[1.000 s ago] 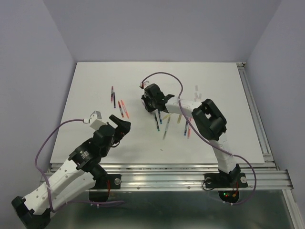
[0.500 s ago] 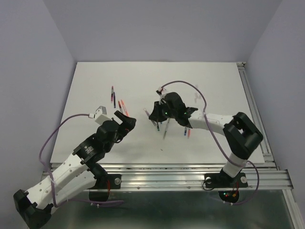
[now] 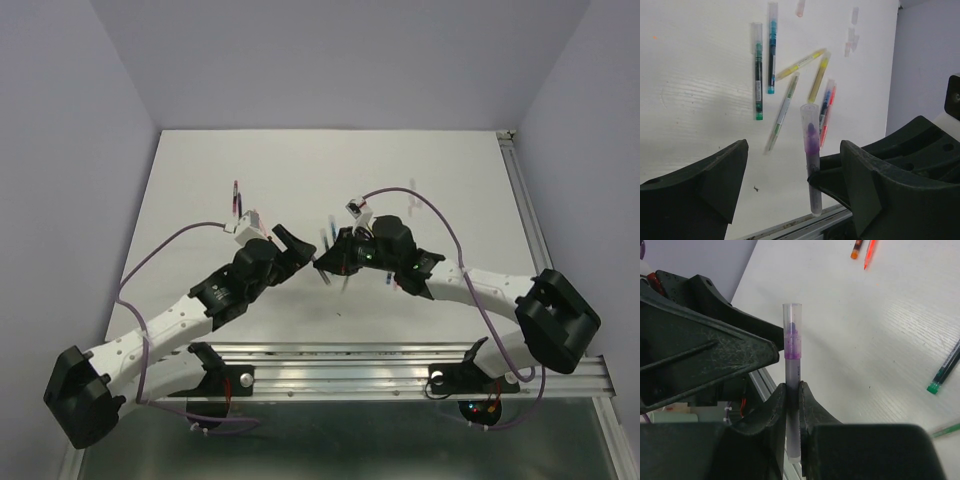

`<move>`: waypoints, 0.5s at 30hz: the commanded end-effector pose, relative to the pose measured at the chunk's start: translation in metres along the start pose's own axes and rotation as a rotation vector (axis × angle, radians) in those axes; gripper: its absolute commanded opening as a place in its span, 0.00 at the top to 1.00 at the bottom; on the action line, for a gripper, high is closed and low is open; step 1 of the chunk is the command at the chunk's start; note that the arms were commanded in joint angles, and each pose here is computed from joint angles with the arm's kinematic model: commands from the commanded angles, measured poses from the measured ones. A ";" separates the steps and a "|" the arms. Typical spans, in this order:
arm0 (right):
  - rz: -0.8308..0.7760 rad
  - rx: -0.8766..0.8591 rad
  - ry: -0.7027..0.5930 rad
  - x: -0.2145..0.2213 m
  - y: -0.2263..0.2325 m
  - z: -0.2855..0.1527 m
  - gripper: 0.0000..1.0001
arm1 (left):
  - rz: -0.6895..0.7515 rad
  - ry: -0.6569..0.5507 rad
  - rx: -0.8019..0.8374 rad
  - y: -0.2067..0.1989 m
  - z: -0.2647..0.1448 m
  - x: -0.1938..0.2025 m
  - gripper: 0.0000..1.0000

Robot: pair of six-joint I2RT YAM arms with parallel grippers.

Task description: Open the pen caps

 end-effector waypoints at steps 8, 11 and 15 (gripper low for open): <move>0.003 -0.092 -0.016 0.003 0.019 -0.013 0.99 | -0.030 -0.040 0.078 -0.038 0.013 -0.006 0.61; 0.006 -0.099 -0.002 0.007 0.020 -0.015 0.99 | -0.027 -0.051 0.073 -0.041 0.015 -0.007 0.86; -0.002 -0.108 0.019 0.011 0.021 -0.018 0.98 | -0.030 -0.038 0.055 -0.039 0.020 -0.001 1.00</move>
Point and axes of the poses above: each gripper's point midway between its finger pads, its own z axis out along the fingers, its own y axis along the line the jaws close on, x = y × z, the point moved 4 cm from there along -z, back along the fingers, and after that the axes turned 10 degrees about z, right-handed, at the moved point
